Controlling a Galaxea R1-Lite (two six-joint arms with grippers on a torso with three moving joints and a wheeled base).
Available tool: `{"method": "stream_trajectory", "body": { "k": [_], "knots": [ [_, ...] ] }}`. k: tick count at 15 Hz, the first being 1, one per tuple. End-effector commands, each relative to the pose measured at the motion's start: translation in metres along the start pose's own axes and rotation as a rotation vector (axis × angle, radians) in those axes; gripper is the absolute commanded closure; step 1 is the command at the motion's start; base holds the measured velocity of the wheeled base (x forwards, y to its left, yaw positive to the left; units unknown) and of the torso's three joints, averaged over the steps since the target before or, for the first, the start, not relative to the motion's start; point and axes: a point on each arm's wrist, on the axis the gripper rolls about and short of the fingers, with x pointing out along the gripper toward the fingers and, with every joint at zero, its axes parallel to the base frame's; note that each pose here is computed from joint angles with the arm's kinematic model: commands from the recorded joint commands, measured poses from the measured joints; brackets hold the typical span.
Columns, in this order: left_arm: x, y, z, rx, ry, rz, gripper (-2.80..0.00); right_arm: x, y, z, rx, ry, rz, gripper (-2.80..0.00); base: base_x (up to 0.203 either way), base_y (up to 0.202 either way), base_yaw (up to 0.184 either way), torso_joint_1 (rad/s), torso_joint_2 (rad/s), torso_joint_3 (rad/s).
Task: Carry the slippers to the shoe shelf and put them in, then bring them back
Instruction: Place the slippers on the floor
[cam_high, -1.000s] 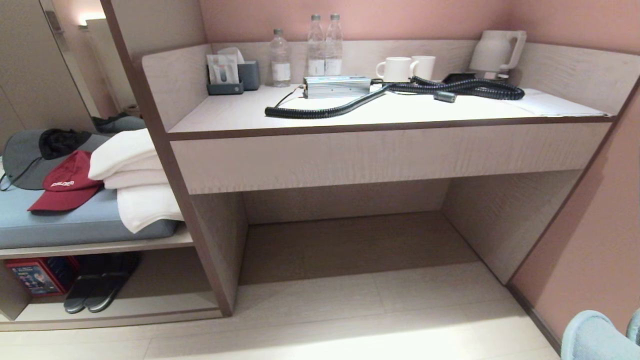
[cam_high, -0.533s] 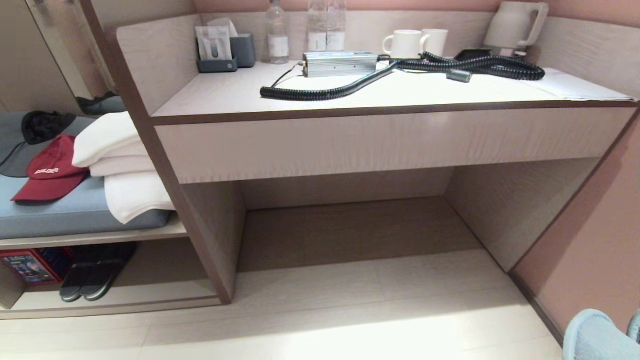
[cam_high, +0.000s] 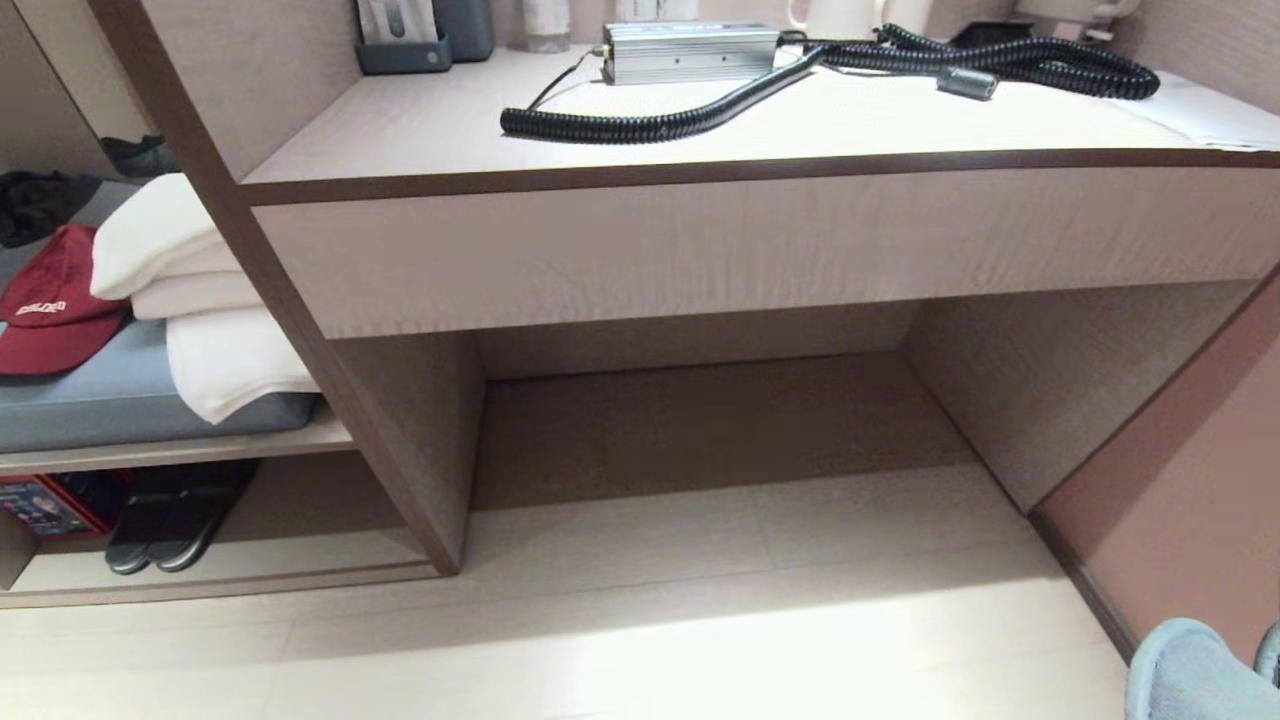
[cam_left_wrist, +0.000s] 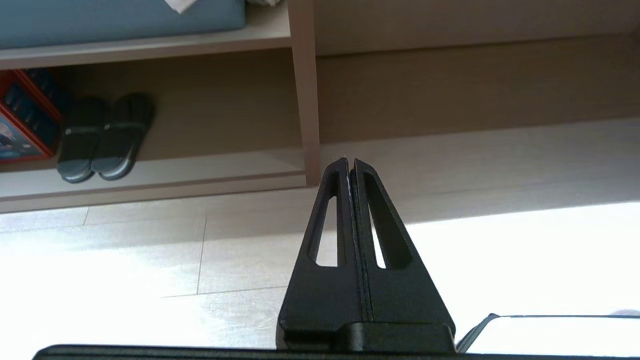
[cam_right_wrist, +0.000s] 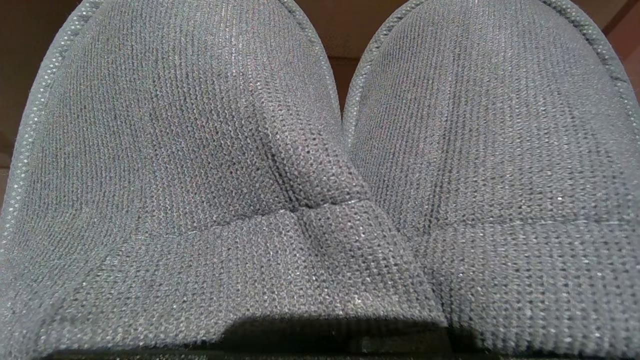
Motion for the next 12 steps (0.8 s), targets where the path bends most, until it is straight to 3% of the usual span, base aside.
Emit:
{"method": "stream_trajectory", "body": {
  "k": [1, 12],
  "knots": [
    [0.0003, 0.0, -0.0004, 0.0, 0.004, 0.0, 0.0, -0.0001, 0.0, 0.0, -0.001, -0.002, 0.001, 0.0, 0.0, 0.0, 0.0, 0.0, 0.0, -0.195],
    [0.0003, 0.0, -0.0003, 0.0, 0.004, 0.0, 0.0, -0.0001, 0.0, 0.0, 0.011, -0.002, 0.002, 0.0, 0.0, 0.0, 0.0, 0.002, 0.0, -0.197]
  ]
}}
